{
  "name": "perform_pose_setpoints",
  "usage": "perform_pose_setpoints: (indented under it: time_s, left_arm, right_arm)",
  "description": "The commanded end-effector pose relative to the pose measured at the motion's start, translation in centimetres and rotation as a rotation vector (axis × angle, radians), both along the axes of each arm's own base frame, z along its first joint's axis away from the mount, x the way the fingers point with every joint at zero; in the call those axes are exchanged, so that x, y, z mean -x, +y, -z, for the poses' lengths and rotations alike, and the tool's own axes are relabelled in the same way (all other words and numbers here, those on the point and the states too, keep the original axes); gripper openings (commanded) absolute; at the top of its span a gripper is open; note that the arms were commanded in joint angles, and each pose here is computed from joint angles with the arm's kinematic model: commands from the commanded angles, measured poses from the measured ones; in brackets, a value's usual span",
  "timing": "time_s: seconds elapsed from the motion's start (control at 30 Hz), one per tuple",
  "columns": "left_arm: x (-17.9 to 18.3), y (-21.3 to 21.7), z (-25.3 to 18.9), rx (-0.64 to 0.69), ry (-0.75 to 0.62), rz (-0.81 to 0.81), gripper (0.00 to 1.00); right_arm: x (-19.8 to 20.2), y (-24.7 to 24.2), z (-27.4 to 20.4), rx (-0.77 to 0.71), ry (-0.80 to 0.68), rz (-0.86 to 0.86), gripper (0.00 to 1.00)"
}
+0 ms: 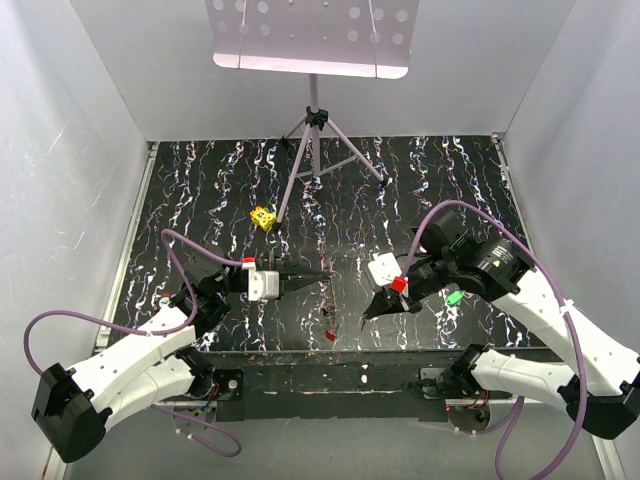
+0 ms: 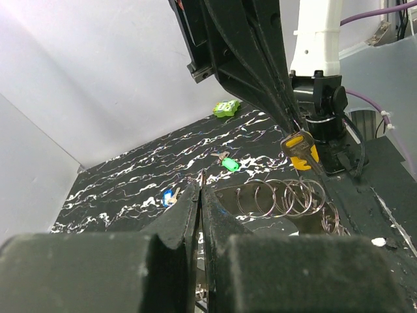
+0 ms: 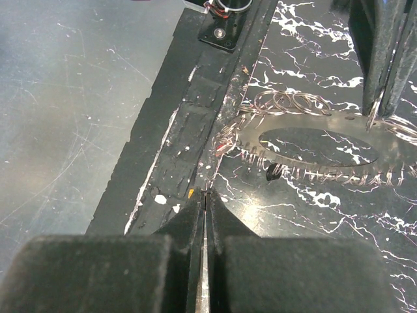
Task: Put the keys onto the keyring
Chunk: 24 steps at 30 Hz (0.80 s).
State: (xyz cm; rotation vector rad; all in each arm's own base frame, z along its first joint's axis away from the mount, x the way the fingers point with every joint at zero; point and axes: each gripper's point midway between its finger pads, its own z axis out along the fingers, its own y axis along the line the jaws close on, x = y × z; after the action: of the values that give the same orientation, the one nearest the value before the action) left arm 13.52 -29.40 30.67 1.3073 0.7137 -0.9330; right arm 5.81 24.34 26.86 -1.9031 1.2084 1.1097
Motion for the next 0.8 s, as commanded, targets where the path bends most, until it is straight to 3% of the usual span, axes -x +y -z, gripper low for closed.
perform_pose_setpoints:
  time_s: [0.0,0.17,0.37,0.4,0.53,0.67,0.77]
  left_arm:
    - [0.0,0.2,-0.8,0.021,-0.039,-0.021,0.00]
    - [-0.1,0.3,-0.8,0.026,-0.039,-0.033,0.00]
    - [-0.4,0.4,-0.9,0.027,-0.029,-0.051,0.00]
    - [-0.5,0.4,-0.8,0.025,-0.028,-0.055,0.00]
    - [-0.8,0.5,-0.8,0.022,-0.024,-0.067,0.00]
    - [-1.0,0.6,-0.9,0.021,-0.024,-0.083,0.00]
    - [-1.2,0.7,-0.9,0.017,-0.023,-0.094,0.00]
  right_arm:
    - [0.0,0.5,-0.5,-0.028,-0.011,-0.021,0.01]
    - [-1.4,1.3,-1.6,-0.037,-0.020,0.000,0.01]
    - [-6.8,1.1,-4.0,-0.063,-0.053,0.155,0.01]
    - [-21.5,0.5,-12.8,-0.356,-0.045,1.064,0.01]
    - [-19.8,-0.1,-10.5,-0.281,-0.058,0.913,0.01]
    - [-23.1,-4.0,-8.8,-0.219,-0.099,1.129,0.01]
    - [-22.4,-4.8,-9.4,-0.239,-0.098,1.117,0.01]
